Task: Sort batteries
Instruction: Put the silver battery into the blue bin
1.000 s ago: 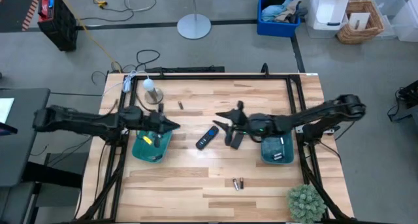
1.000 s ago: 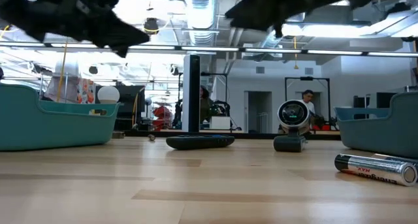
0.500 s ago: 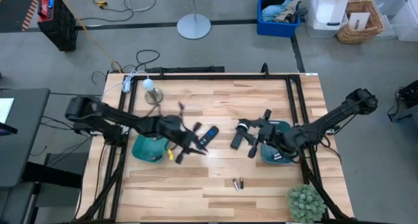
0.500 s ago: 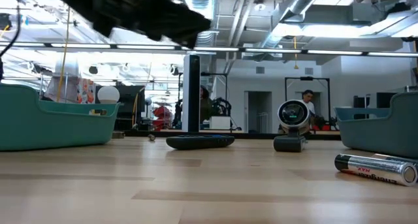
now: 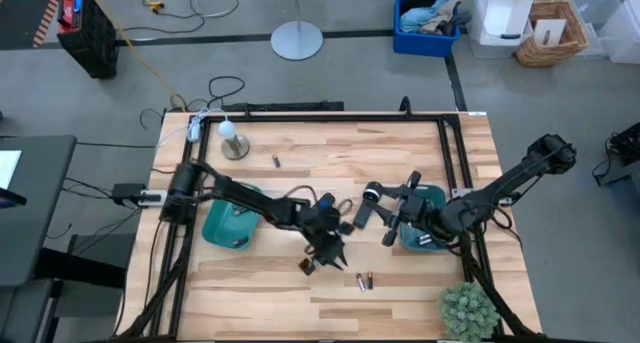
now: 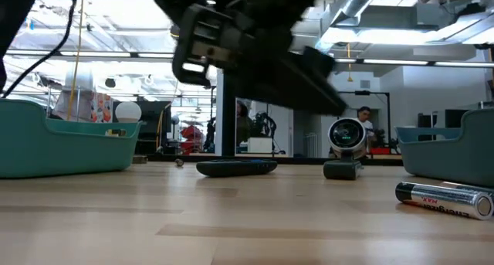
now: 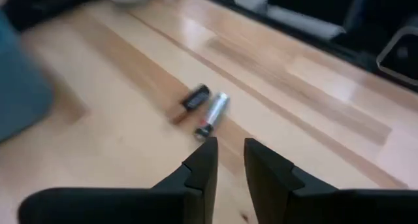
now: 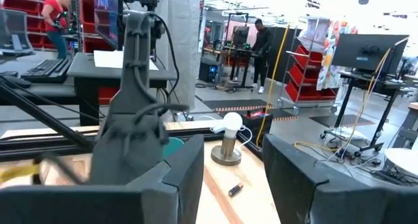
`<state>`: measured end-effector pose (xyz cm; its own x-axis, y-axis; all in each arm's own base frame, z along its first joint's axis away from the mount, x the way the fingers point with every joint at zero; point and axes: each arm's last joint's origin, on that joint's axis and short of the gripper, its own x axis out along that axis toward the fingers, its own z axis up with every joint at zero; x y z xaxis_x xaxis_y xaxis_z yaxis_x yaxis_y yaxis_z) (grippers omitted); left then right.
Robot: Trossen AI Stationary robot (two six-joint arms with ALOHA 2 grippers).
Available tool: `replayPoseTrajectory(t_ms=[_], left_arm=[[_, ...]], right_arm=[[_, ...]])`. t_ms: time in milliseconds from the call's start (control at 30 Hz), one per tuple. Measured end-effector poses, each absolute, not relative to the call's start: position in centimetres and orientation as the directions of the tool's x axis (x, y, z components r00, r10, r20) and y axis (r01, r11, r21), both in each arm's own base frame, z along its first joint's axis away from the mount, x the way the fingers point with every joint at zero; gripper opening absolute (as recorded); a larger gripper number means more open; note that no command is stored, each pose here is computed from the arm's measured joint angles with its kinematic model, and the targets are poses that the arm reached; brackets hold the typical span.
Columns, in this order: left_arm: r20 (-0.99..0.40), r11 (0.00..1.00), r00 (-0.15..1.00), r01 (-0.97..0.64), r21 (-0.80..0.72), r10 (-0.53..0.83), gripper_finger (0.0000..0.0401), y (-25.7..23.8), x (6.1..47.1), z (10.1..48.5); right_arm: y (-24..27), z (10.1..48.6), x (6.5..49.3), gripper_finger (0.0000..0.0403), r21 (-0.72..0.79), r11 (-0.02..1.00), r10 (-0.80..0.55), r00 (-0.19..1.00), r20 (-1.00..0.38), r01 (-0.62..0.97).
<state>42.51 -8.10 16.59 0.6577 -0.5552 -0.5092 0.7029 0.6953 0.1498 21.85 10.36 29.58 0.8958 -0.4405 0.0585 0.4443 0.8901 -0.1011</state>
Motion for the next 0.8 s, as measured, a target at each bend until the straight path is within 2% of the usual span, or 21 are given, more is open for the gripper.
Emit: replayPoseTrajectory(t_ms=[167,367,600,800], left_arm=[[-0.571,0.632,0.591,0.759,0.154,-0.57,0.0107,-10.2,44.8,15.3],[-0.583,0.6,0.572,0.782,0.172,-0.578,0.0143,-11.7,46.6,14.1],[-0.556,0.601,0.614,0.763,0.238,-0.559,0.0149,-11.9,47.1,14.1],[-0.576,0.613,0.613,0.756,0.23,-0.541,0.0149,-11.9,47.6,13.6]], right_arm=[[10.4,29.6,21.9,0.0172,-0.112,0.889,-0.441,0.896,0.057,0.444],[10.4,29.6,21.9,0.0172,-0.121,0.888,-0.44,0.896,0.057,0.443],[10.4,29.5,21.9,0.0172,-0.122,0.889,-0.437,0.897,0.057,0.441],[10.4,29.5,21.9,0.0172,-0.123,0.889,-0.437,0.898,0.056,0.44]])
